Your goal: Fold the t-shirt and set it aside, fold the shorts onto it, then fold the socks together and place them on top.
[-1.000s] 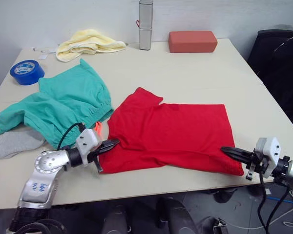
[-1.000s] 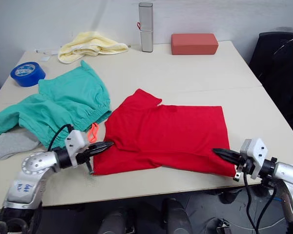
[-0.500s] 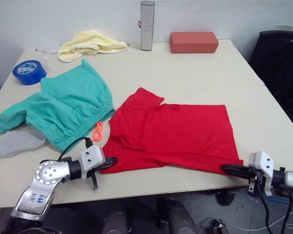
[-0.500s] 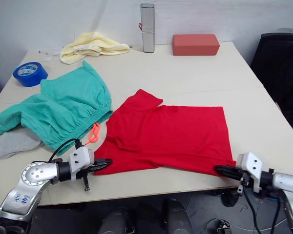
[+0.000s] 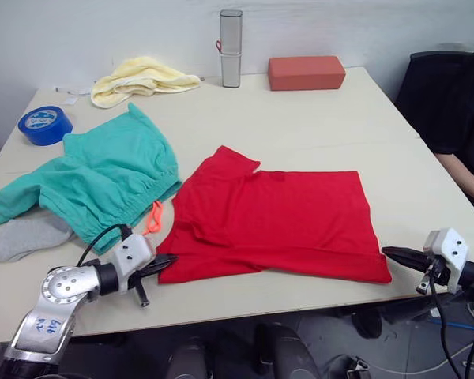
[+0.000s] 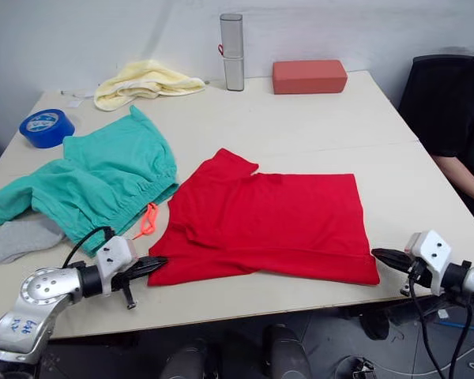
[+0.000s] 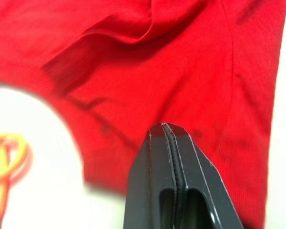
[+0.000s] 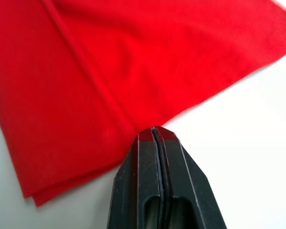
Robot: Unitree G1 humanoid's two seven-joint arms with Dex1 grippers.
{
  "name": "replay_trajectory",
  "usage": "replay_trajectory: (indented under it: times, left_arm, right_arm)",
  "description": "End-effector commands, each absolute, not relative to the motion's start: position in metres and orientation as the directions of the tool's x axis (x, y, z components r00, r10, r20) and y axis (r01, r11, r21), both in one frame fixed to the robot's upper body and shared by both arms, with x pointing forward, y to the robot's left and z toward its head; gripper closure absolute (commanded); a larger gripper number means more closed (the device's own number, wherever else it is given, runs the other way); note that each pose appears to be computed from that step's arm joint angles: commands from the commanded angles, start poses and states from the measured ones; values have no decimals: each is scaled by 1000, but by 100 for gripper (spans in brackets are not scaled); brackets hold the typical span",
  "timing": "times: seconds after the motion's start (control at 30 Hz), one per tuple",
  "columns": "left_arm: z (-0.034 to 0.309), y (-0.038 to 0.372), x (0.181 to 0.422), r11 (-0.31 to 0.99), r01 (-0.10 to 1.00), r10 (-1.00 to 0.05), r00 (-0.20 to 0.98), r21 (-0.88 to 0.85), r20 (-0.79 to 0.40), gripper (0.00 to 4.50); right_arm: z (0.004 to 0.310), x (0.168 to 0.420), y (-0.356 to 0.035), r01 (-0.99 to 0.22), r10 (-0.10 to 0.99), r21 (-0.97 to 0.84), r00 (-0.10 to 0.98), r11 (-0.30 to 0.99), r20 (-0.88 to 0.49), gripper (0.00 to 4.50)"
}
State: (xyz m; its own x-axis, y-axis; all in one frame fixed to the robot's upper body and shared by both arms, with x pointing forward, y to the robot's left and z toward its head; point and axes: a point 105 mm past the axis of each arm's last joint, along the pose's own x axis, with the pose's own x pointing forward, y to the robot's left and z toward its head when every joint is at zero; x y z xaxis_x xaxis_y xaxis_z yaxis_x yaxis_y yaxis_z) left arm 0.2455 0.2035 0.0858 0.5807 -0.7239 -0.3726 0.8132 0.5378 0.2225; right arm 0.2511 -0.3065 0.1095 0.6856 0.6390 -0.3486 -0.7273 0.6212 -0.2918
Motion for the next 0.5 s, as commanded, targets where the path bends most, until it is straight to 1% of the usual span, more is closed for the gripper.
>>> replay_trajectory:
  times: [0.03, 0.07, 0.1, 0.2, 0.23, 0.3, 0.4, 0.5]
  left_arm:
    - [123, 204, 235, 446, 825, -792, 544, 347, -277, 361]
    - [129, 204, 229, 405, 830, -810, 520, 384, -270, 336]
    - [130, 204, 224, 364, 836, -821, 496, 411, -282, 300]
    - [120, 214, 210, 251, 838, -808, 457, 484, -372, 213]
    - [115, 217, 208, 234, 838, -797, 456, 493, -397, 172]
    - [103, 218, 204, 188, 848, -786, 432, 495, -442, 117]
    - [93, 213, 206, 173, 852, -779, 425, 495, -460, 117]
    - [88, 210, 215, 192, 835, -758, 460, 516, -463, 117]
  right_arm:
    - [140, 236, -291, -785, 720, -327, 616, 527, -318, 388]
    - [139, 230, -286, -804, 734, -336, 589, 491, -337, 363]
    - [138, 224, -281, -818, 745, -344, 568, 461, -351, 323]
    - [122, 209, -266, -861, 761, -356, 495, 363, -419, 229]
    - [116, 207, -263, -867, 758, -356, 485, 349, -436, 185]
    - [104, 205, -259, -875, 753, -359, 468, 324, -463, 120]
    - [93, 210, -258, -864, 730, -378, 490, 333, -477, 120]
    - [84, 219, -264, -841, 689, -392, 534, 373, -491, 120]
